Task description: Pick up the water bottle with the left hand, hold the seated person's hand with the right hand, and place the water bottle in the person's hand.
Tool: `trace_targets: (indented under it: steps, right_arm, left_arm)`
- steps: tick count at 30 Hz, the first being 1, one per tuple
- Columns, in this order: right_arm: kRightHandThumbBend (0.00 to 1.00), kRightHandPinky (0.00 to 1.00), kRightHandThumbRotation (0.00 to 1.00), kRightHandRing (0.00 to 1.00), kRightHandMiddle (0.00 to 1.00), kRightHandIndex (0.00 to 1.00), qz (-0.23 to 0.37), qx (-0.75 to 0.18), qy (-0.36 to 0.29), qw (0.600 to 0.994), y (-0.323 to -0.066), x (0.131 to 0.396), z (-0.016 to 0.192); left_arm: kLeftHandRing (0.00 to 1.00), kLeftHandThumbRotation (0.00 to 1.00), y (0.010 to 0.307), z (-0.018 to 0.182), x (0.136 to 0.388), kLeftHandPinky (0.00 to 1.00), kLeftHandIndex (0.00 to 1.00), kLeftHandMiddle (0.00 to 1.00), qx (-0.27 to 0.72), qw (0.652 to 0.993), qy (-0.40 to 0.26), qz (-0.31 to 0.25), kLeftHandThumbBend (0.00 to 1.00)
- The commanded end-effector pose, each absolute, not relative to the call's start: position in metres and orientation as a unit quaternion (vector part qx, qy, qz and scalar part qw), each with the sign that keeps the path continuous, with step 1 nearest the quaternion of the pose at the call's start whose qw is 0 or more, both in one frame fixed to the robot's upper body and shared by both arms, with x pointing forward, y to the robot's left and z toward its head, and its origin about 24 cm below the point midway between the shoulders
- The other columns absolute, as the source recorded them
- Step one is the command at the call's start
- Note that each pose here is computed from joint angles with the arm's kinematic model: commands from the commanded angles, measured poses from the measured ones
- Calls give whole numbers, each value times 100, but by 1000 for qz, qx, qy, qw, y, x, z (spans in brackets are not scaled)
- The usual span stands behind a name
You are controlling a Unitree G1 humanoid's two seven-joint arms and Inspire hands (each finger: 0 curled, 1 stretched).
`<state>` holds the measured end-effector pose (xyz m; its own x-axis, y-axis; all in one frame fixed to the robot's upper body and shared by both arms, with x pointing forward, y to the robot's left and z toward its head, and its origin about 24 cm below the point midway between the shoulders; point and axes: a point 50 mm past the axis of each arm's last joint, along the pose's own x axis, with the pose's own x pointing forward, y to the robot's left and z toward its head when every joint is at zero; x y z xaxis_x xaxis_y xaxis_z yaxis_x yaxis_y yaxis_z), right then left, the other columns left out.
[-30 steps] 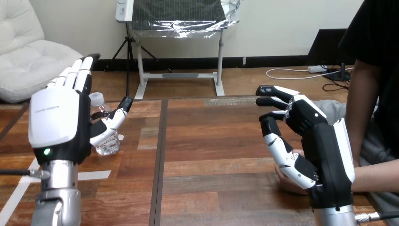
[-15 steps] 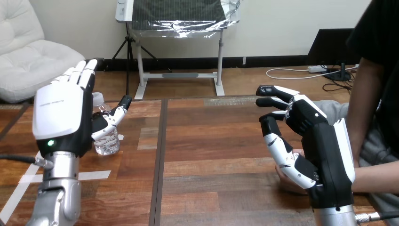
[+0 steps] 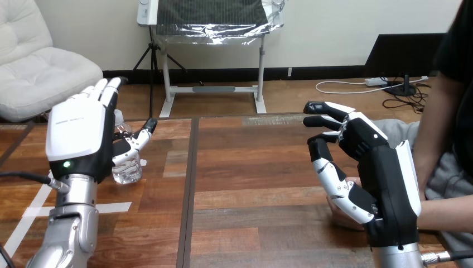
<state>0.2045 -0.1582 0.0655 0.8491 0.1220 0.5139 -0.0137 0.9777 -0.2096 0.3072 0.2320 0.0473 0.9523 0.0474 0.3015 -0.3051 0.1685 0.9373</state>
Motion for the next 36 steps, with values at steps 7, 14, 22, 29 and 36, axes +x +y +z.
trace_targets:
  steps: [7,14,22,29,36]
  right_arm:
    - [31,56,30,71,77,70,37,-100,-324,940,-157,215,85]
    - [31,56,30,72,77,70,38,-99,-324,940,-157,214,86]
    - [30,56,29,72,77,71,40,-96,-323,941,-157,214,86]
    - [31,56,28,72,77,71,38,-100,-323,940,-158,213,86]
    - [31,56,28,72,77,71,40,-97,-322,941,-157,213,86]
  left_arm:
    - [86,81,235,73,332,84,88,89,650,738,-131,129,46]
    - [87,82,235,71,336,85,89,90,663,729,-119,122,47]
    - [86,81,235,69,340,84,88,89,668,726,-114,119,48]
    - [86,79,235,68,344,84,88,89,670,727,-100,112,48]
    - [87,81,235,67,346,85,89,91,671,729,-87,106,47]
